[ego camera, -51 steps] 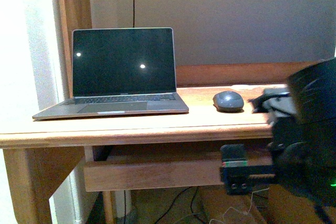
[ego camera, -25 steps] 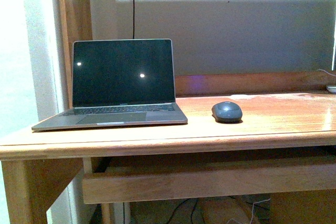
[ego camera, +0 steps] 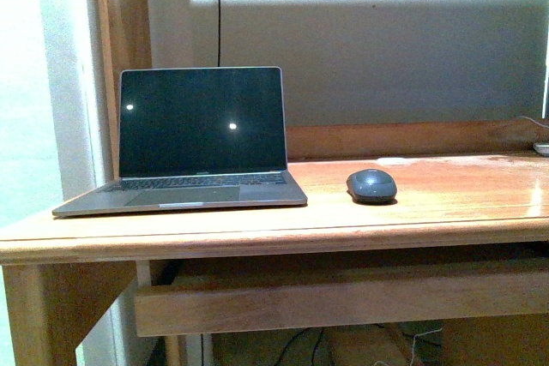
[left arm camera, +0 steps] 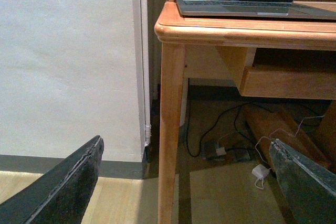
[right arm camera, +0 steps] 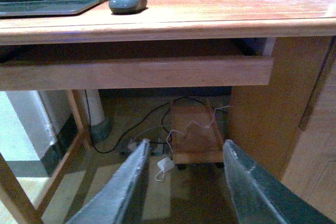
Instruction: Place mouse
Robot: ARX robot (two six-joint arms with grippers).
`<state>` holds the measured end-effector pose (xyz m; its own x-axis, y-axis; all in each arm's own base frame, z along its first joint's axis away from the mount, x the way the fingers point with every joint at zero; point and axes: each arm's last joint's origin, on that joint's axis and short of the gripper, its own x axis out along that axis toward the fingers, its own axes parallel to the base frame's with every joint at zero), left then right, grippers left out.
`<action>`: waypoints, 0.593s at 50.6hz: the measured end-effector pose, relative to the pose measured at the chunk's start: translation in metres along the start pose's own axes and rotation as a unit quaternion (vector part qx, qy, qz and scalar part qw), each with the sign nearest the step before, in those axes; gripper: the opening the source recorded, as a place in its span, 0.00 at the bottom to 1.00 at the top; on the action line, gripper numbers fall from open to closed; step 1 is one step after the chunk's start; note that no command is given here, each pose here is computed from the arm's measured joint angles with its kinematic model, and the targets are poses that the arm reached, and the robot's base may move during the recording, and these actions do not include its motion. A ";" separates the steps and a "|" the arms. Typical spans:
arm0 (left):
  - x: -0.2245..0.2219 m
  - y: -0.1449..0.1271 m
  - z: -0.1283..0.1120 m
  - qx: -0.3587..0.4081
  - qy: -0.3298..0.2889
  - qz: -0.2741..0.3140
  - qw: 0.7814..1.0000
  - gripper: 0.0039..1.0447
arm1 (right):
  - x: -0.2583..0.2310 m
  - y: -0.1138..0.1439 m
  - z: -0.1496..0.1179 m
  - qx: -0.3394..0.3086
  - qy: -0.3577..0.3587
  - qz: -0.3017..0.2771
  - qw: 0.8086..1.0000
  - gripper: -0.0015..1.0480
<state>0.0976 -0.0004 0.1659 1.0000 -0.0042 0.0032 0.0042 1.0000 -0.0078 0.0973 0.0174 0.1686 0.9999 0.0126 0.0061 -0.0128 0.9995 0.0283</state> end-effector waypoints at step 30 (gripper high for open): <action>0.000 0.000 0.000 0.000 0.000 0.000 1.000 0.93 | 0.000 -0.017 0.000 -0.013 -0.002 -0.006 1.000 0.16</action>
<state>0.0976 -0.0004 0.1659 1.0000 -0.0046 0.0032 0.0046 1.0000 -0.0078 0.0971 0.0003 0.1684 0.9999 0.0011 0.0105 -0.0012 1.0000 0.0033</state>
